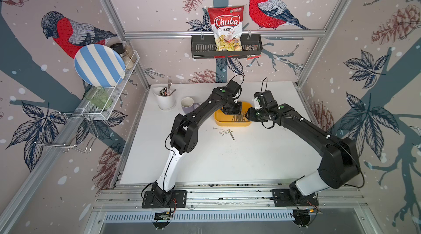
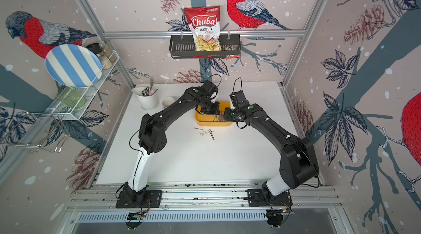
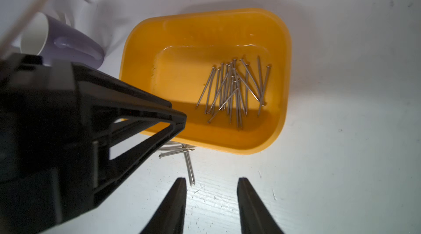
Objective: Put the nails on the desktop into the storage box
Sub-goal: Place the nail in the storage box, then move the nail to the center of the board, then pick up the nail from the center of the board.
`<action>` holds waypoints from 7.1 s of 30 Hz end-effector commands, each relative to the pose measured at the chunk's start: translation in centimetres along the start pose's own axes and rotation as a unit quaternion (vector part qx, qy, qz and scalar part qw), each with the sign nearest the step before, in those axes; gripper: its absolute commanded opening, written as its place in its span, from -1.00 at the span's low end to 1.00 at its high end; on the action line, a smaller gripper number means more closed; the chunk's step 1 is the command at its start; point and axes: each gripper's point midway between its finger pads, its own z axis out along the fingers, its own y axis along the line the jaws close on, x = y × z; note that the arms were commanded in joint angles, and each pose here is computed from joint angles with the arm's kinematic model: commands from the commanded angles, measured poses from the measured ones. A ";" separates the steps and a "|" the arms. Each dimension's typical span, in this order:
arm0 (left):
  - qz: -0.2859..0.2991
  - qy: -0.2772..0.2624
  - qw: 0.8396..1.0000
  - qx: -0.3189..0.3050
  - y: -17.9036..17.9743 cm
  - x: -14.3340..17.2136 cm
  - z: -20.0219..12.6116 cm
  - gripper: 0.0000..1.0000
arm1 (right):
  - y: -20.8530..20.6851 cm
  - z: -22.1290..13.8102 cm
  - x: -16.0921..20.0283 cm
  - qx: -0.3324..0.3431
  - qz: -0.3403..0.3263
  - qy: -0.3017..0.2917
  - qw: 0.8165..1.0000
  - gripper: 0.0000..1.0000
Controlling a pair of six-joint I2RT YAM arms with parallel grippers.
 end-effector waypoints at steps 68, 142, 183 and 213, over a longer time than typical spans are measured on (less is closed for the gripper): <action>-0.159 -0.006 0.979 -0.128 17.4 14.2 -6.5 -0.02 | 10.4 18.2 8.1 -0.054 -0.278 0.179 0.942 -0.14; 0.095 0.064 0.987 -0.117 13.3 10.2 0.3 -0.16 | 5.6 0.7 -3.5 -0.074 -0.074 -0.008 0.995 -0.16; 0.081 0.205 0.964 -0.151 15.6 19.2 2.9 -1.00 | 4.1 0.8 -4.0 -0.081 -0.045 -0.028 0.995 -0.05; -0.030 -0.072 0.997 0.017 8.3 8.3 -8.6 -1.00 | -2.9 -11.6 -12.5 0.034 0.054 -0.353 0.933 1.00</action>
